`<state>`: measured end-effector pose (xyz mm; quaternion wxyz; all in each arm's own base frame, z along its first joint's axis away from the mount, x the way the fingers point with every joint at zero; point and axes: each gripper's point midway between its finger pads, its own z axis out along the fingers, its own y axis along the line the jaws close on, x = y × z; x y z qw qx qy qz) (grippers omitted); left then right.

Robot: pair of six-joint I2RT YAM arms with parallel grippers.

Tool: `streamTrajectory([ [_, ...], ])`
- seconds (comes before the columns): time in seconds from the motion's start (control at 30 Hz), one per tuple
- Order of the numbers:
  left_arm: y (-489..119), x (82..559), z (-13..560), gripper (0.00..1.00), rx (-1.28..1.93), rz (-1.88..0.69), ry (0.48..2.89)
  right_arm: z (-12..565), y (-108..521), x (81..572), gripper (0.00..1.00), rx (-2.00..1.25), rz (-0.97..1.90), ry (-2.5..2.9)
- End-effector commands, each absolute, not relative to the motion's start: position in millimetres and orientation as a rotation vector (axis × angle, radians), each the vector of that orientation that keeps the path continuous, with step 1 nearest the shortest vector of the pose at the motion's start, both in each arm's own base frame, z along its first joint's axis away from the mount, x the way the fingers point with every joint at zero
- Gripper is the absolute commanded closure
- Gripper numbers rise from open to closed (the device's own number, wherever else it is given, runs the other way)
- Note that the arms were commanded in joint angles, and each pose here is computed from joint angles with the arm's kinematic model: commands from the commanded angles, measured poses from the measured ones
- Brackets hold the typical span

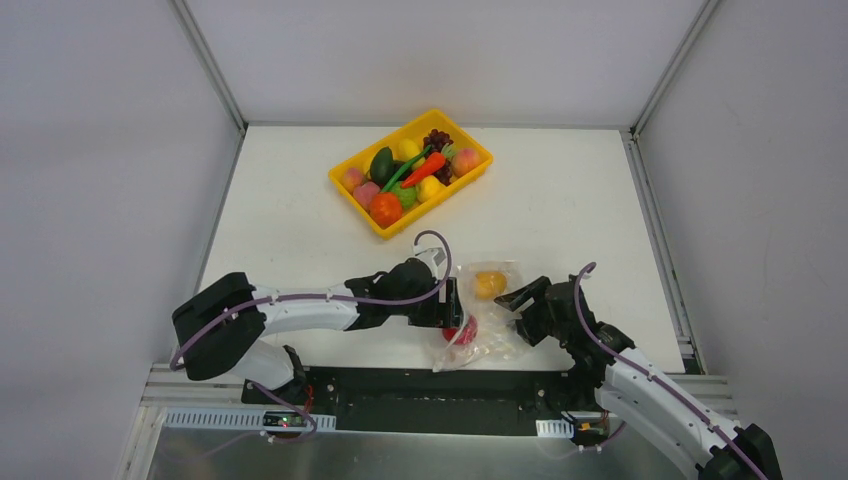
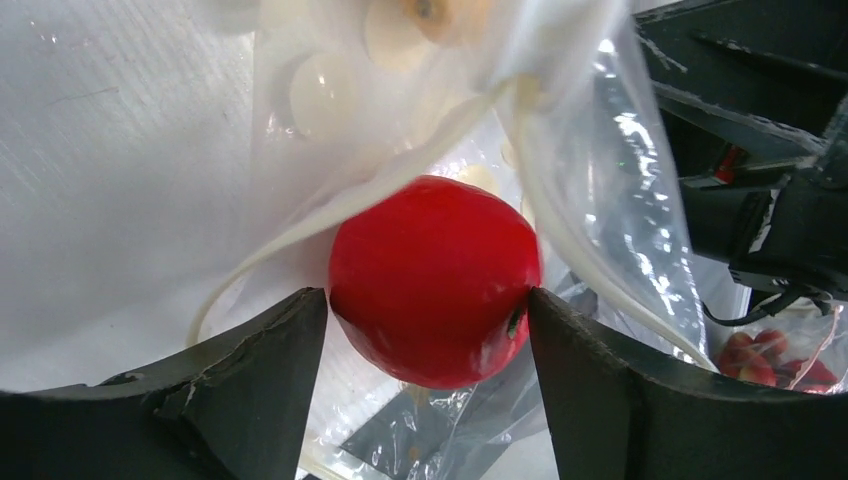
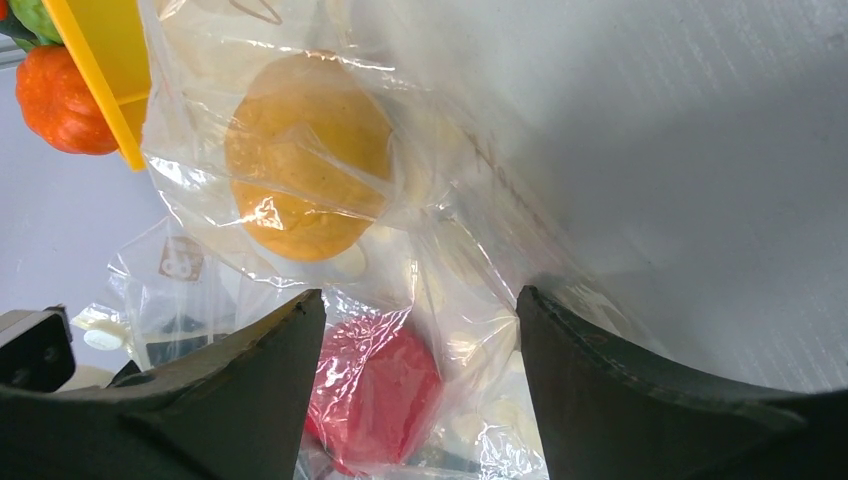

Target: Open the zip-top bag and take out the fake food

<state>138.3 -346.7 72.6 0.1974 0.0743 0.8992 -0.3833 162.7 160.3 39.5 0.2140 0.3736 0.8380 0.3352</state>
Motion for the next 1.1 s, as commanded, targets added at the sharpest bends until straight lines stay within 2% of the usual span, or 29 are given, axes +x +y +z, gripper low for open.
streamTrajectory([
  [0.0,-352,150,67,0.27,0.158,-1.049,2.519,12,148,146,0.27,1.039,0.807,2.420],
  [0.37,-340,144,30,0.19,0.156,-0.906,2.644,11,148,145,0.26,1.043,0.817,2.414],
  [0.53,-347,143,34,0.20,0.170,-0.926,2.639,8,148,144,0.26,1.043,0.809,2.423],
  [0.63,-349,144,42,0.34,0.177,-0.941,2.619,8,148,144,0.26,1.044,0.807,2.424],
  [0.77,-333,145,56,0.64,0.197,-0.887,2.586,9,147,144,0.26,1.047,0.806,2.420],
  [0.83,-320,147,62,0.68,0.206,-0.828,2.569,9,147,144,0.26,1.049,0.805,2.418],
  [1.07,-267,156,87,0.69,0.209,-0.639,2.510,10,145,146,0.26,1.055,0.795,2.409],
])
